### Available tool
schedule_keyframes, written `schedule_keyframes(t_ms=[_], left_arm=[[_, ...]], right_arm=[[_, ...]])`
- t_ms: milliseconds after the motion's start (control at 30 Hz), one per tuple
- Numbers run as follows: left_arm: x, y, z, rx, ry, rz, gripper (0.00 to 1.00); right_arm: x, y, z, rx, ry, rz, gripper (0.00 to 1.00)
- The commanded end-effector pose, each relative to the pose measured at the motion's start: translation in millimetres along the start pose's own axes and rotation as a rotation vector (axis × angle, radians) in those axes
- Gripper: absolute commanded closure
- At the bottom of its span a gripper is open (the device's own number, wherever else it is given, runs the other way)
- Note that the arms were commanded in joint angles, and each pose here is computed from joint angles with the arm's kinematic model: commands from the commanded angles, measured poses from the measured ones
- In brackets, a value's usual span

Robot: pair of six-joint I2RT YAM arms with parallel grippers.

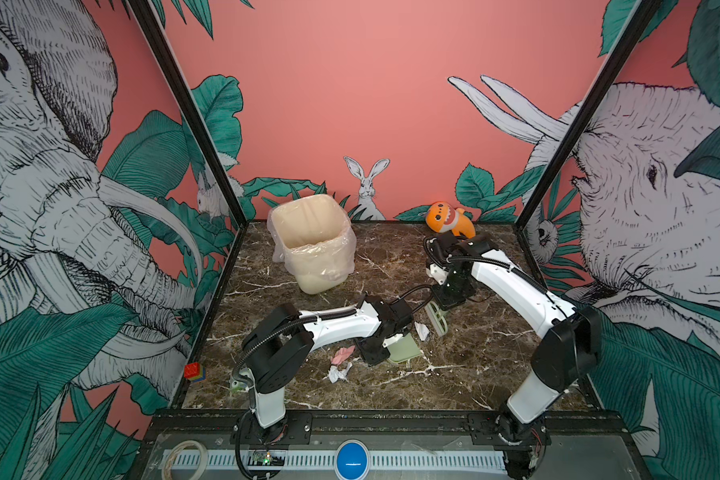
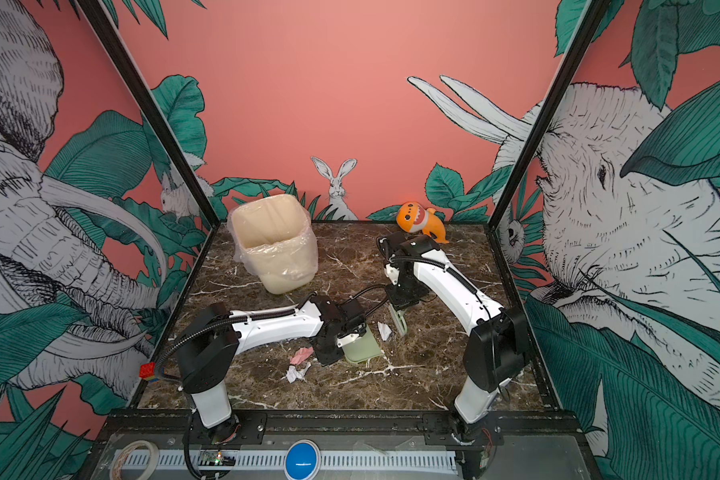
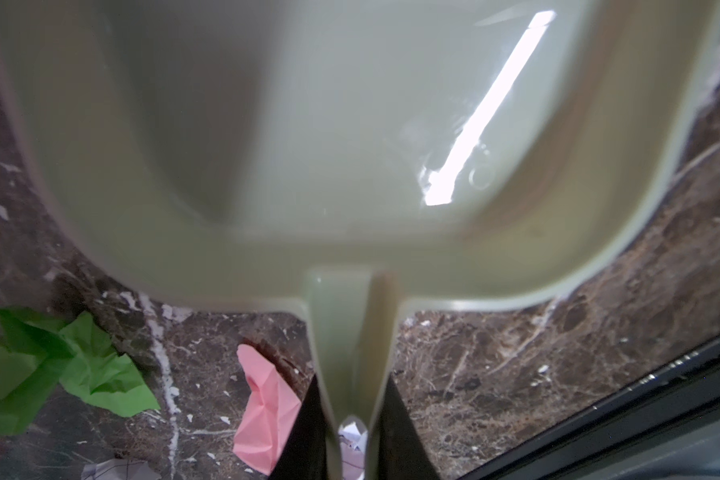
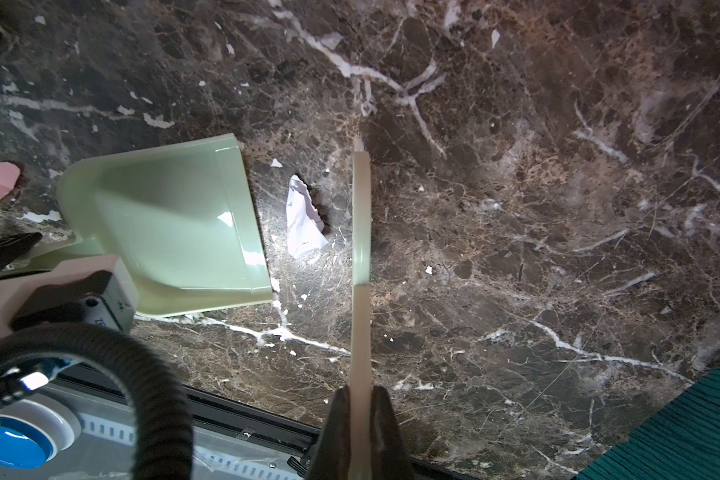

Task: Sweep away the paper scraps from the table
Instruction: 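Sweep the white scrap into the dustpan with the brush in the right gripper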

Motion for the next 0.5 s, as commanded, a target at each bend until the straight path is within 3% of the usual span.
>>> schedule_keyframes(t_ms=[0, 467], left_arm=[[6.5, -1.4, 2.2, -0.021, 0.031, 0.0, 0.87], [3.8, -2.6, -3.3, -0.038, 0.051, 0.005, 0.87]], right_arm=[[0.0, 5.0, -1.3, 0.01, 0.018, -0.01, 1.0], [-3.6, 30.9, -5.9, 0.033, -0.002, -0.093, 1.0]])
Point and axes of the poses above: each gripper's point midway between its finger pads, its own x axis back along the fingers, its own y axis along the line the jaws close on, z = x × y, the point moved 6 cm from there along x, back along the fingers, and after that the axes turned 9 degrees about x, right-handed, at the moved point
